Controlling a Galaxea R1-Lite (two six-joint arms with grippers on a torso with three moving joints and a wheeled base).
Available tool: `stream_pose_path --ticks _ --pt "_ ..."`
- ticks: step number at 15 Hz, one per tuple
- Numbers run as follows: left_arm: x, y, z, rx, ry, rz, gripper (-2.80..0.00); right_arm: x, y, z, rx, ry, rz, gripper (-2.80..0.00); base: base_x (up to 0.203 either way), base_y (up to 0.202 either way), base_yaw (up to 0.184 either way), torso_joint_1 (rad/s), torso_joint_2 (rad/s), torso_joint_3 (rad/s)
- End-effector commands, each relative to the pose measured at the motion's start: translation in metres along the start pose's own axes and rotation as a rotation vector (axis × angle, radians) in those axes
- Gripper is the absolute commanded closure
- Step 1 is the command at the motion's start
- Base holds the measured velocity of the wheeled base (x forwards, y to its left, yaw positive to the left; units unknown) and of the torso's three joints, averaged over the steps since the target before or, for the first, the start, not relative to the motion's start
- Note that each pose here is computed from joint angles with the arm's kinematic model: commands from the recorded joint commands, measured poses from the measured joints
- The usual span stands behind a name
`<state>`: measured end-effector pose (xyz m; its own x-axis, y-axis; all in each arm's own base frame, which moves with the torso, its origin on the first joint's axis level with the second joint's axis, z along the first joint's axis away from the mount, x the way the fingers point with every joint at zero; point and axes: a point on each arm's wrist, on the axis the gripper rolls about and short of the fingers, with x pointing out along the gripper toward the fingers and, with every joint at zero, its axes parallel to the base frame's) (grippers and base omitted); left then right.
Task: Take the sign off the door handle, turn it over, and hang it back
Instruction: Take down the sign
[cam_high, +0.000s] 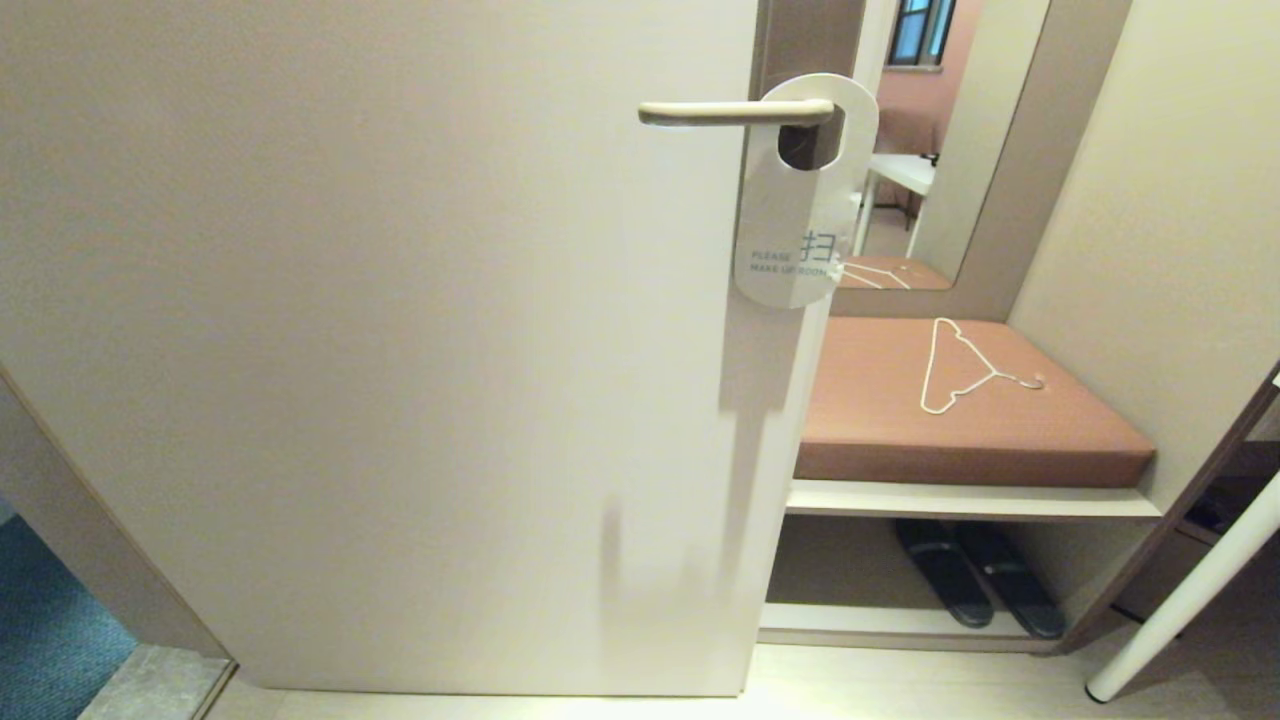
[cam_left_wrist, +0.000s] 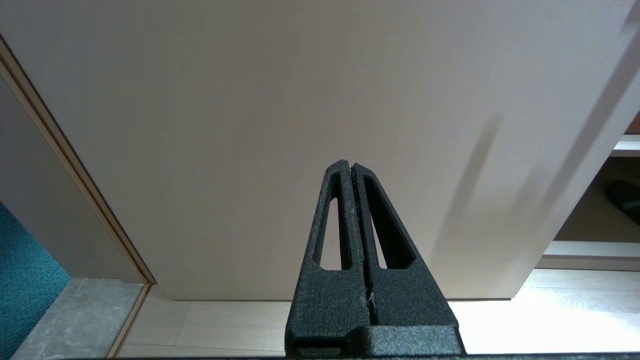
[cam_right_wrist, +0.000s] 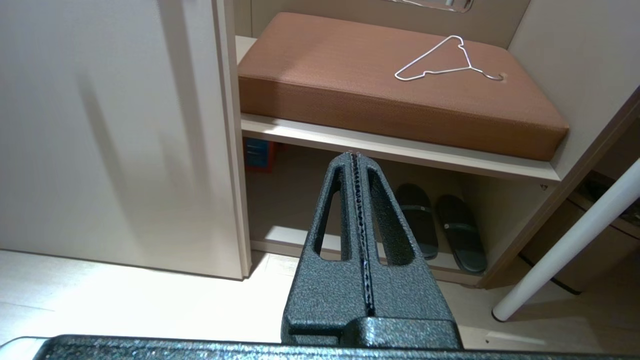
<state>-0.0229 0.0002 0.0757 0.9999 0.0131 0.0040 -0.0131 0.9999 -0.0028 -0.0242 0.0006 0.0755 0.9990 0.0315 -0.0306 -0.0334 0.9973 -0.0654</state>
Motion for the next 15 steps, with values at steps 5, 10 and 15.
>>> stream_pose_path --ticks 5,10,15 --pt "0.0001 0.0 0.0001 0.0 0.001 0.002 0.0 -0.0001 0.0 0.0002 -0.02 -0.002 0.002 0.0 0.0 0.0 0.0 0.0 0.0 0.0" --pt "0.0001 0.0 0.0001 0.0 0.001 0.001 0.0 -0.0001 0.0 0.0001 -0.01 0.0 0.002 0.0 0.0 0.0 0.0 0.0 0.0 0.0" --pt "0.0001 0.0 0.0001 0.0 0.001 0.001 0.0 -0.0001 0.0 0.0002 -0.015 -0.001 0.002 0.0 0.0 0.0 0.0 0.0 0.0 0.0"
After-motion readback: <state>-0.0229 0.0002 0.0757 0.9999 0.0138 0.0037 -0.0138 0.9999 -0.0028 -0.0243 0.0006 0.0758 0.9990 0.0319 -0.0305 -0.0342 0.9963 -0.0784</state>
